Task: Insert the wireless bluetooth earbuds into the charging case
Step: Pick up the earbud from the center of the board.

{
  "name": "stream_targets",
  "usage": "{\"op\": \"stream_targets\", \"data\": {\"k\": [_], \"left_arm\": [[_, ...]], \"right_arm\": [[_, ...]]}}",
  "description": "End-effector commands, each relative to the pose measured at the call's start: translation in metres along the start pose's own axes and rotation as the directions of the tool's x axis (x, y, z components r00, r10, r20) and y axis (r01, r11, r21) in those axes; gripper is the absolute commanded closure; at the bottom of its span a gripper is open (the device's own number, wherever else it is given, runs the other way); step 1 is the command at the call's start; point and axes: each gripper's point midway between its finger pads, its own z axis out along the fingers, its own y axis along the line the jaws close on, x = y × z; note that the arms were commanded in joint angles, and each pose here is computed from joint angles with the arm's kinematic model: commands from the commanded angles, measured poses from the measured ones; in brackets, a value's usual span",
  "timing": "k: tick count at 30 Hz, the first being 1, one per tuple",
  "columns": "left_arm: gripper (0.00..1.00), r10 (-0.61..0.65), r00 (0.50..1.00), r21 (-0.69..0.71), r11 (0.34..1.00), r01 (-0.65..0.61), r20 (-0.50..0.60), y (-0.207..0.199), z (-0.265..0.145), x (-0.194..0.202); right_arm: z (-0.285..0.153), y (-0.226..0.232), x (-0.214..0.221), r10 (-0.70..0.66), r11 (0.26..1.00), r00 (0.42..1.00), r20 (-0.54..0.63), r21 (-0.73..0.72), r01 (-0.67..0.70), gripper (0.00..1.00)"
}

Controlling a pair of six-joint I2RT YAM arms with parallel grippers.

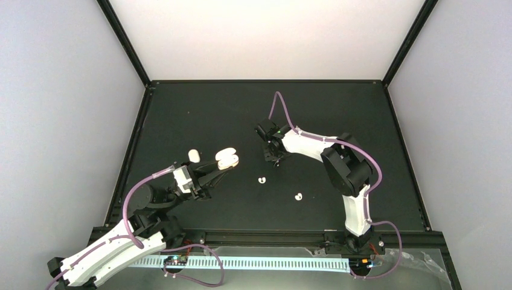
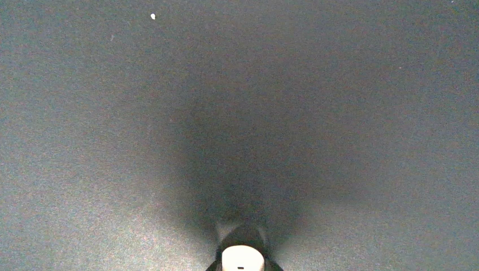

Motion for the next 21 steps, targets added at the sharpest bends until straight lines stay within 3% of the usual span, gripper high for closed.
{"op": "stream_targets", "data": {"k": [1,6,11,21], "left_arm": [[0.98,0.006,0.999,0.002,1.0,-0.006,0.034,-0.0004,-0.0006,-0.0158],[0.99,0.004,1.0,0.001,1.0,-0.004,0.031,-0.0003,-0.0001,-0.0147],[0.98,0.004,1.0,0.002,1.0,-0.004,0.029,-0.0005,0.0001,-0.0138],[0.99,0.003,1.0,0.0,1.0,-0.003,0.029,-0.0001,0.0004,-0.0136]], "right_arm": [[0.0233,-0.003,0.0131,-0.016,0.999,0.999,-0.05,0.027,0.017,0.83],[0.0251,-0.0037,0.014,-0.012,1.0,0.998,-0.054,0.022,0.014,0.83],[0.0239,-0.0052,0.0096,0.003,1.0,0.999,-0.044,0.019,-0.002,0.73],[0.0252,0.0001,0.0053,0.021,1.0,0.999,-0.047,-0.018,-0.022,0.72]]}}
